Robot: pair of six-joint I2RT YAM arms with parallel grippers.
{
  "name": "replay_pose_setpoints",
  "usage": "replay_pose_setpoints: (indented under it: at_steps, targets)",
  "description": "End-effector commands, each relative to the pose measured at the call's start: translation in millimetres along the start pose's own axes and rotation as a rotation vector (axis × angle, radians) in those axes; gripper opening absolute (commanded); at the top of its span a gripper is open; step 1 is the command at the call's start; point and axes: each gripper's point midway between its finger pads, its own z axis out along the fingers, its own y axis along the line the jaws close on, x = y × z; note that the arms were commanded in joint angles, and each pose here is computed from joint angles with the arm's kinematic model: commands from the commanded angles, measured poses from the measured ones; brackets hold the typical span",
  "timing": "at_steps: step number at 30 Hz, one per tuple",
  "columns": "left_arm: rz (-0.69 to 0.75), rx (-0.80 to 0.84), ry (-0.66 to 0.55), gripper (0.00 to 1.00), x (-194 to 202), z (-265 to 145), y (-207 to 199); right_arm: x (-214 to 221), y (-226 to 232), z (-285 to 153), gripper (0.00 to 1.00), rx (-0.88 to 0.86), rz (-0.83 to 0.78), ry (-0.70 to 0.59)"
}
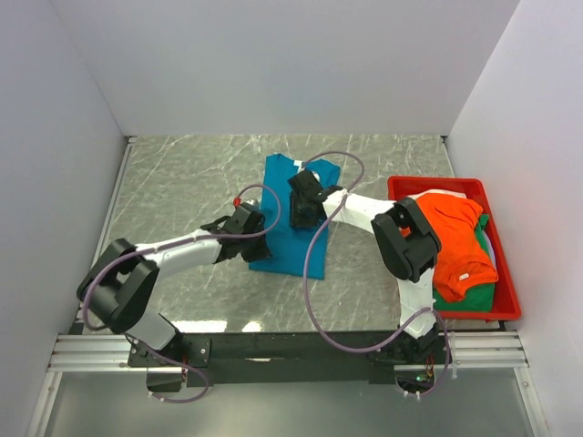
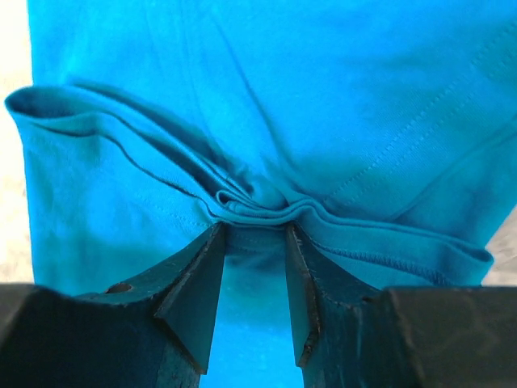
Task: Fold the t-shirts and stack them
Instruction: Fold the tshirt
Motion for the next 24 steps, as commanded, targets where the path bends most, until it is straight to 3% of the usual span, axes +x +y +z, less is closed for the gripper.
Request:
replay_pose_setpoints:
  at_steps: [1, 9, 16, 20, 24]
  targets:
    - [-0.023, 0.023, -0.034, 0.01, -0.3, -15.4, -1.2, 21.1, 1.2, -11.4, 0.43, -0.012, -0.005, 0.055]
    - [-0.001, 0.054, -0.073, 0.06, -20.4, -37.9, -16.4, -5.2, -0.6, -23.7, 0.51, -0.048, 0.021, 0.014]
    - [-0.055, 0.051, -0.106, 0.32, -27.3, -46.7, 13.8, -22.2, -11.9, -71.4, 0.58, -0.150, 0.127, -0.078]
    - [-0.053, 0.087, -0.116, 0.43, -23.8, -51.9, 18.0, -2.3, -13.0, -101.9, 0.57, -0.225, 0.182, -0.107]
    - [-0.056, 0.092, -0.096, 0.46, -14.0, -49.3, 24.3, 54.2, -21.4, -104.2, 0.56, -0.267, 0.246, -0.038]
